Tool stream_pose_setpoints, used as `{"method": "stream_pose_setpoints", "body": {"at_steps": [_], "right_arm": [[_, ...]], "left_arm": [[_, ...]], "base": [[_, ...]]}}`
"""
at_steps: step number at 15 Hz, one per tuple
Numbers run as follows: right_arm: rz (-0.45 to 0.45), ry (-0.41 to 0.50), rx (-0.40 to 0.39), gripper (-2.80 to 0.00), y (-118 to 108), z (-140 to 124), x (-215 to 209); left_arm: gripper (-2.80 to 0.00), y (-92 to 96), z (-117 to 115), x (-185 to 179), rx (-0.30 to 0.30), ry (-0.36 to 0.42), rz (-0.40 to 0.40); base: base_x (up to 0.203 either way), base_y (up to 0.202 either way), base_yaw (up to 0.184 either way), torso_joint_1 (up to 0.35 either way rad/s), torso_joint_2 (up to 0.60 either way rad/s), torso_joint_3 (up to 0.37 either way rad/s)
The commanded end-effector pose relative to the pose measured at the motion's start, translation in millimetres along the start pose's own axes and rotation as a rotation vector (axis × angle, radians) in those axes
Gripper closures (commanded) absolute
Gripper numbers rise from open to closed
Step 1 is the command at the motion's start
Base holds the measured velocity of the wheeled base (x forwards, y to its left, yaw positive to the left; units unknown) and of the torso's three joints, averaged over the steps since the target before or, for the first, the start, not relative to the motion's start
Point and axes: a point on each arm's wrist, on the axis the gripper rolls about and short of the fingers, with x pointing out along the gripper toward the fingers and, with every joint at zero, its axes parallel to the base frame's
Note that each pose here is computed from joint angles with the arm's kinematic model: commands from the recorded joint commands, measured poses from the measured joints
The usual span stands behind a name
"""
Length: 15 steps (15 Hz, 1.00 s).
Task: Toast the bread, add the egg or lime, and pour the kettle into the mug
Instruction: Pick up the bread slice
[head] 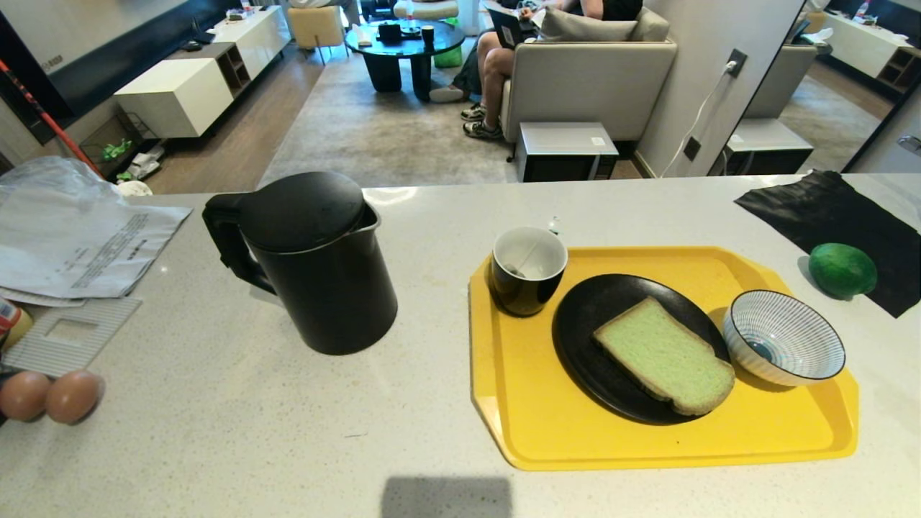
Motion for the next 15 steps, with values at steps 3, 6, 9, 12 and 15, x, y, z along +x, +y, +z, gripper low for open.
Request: {"method": "stream_pose_setpoints", "body": {"at_steps": [3,6,9,12,15], "right_arm": [[0.001,0.0,-0.004,0.0,0.0,0.0,0.0],[0.001,0.0,-0.004,0.0,0.0,0.0,0.0],[0.001,-0.002,-0.004,0.0,0.0,0.2,0.0],[0.001,-0.002,-0.002,0.0,0.0,0.2,0.0],[0.001,0.0,-0.002,0.0,0.0,0.2,0.1]], "left_arm": [[0.0,-0.1,-4.7,1.1,0.0,0.016,-0.001],[0.0,-0.2,-4.7,1.1,0.0,0.016,-0.003],[0.0,-0.2,-4.7,1.1,0.0,0.016,0.0],[0.0,-0.2,-4.7,1.1,0.0,0.016,0.0],[0.0,-0.2,-4.7,1.1,0.0,0.016,-0.001]], "base": [[0.0,0.0,0.0,0.0,0.0,0.0],[0.0,0.0,0.0,0.0,0.0,0.0],[0.0,0.0,0.0,0.0,0.0,0.0],[0.0,0.0,0.0,0.0,0.0,0.0],[0.0,0.0,0.0,0.0,0.0,0.0]]}}
